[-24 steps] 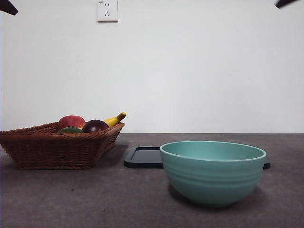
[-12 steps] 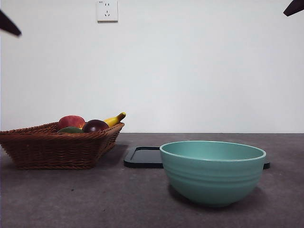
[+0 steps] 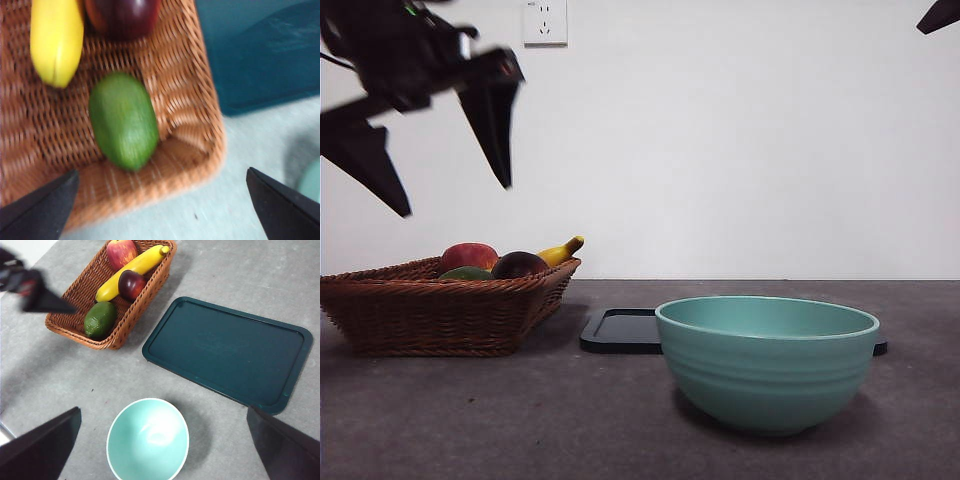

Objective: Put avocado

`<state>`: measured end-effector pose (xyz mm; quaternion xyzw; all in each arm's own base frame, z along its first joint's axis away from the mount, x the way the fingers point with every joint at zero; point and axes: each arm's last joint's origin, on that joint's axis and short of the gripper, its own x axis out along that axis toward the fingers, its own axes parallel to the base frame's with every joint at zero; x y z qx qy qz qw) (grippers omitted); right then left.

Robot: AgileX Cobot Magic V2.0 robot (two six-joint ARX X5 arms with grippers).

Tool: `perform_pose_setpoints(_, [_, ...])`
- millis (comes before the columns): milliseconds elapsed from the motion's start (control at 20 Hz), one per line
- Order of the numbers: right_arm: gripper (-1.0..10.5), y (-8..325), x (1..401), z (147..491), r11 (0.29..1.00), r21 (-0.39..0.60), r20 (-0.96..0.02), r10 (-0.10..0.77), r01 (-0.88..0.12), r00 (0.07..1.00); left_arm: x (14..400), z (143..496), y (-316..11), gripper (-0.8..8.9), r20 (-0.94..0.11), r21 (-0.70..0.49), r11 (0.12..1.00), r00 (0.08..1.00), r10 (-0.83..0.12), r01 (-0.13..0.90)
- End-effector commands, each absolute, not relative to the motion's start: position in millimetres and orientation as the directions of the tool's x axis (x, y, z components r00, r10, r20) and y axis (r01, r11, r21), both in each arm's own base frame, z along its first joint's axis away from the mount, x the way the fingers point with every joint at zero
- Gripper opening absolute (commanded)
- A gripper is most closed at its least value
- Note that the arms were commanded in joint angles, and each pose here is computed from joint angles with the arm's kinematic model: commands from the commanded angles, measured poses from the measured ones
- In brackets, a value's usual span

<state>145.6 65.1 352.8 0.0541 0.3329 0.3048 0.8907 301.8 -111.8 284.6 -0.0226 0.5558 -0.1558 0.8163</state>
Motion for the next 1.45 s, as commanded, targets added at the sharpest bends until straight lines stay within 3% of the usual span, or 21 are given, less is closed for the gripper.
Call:
perform_pose_setpoints(50, [6.4,66,146,357,0.803,0.293,-0.549,0.586,-0.519,0.596,326,273,-117,6.87,-0.922,-0.193,0.956,0.291,-0.253,0.221])
perform_pose_setpoints(500, [6.4,66,146,357,0.803,0.293,-0.549,0.586,-0.52,0.596,368,224,-113,6.87,-0.955,-0.165,0.974,0.222,-0.198,0.158])
perform_pose_setpoints(1050, [6.4,66,146,357,0.803,0.292,-0.548,0.586,-0.52,0.597,377,198,-115,6.77,-0.967,-0.165,0.975,0.171,-0.19,0.15])
perform_pose_setpoints(1100, [6.4,66,146,357,0.803,0.292,-0.548,0.586,-0.52,0.597,377,197,-116,6.39,-0.968,-0.164,0.975,0.168,-0.189,0.15])
perform_pose_setpoints(1250, [6.4,66,146,357,0.803,0.292,-0.549,0.586,-0.52,0.596,378,195,-116,4.06,-0.968,-0.163,0.975,0.164,-0.188,0.15])
perform_pose_setpoints(1450, [6.4,66,146,357,0.803,0.293,-0.549,0.586,-0.519,0.596,377,195,-116,2.39,-0.969,-0.163,0.975,0.164,-0.187,0.15])
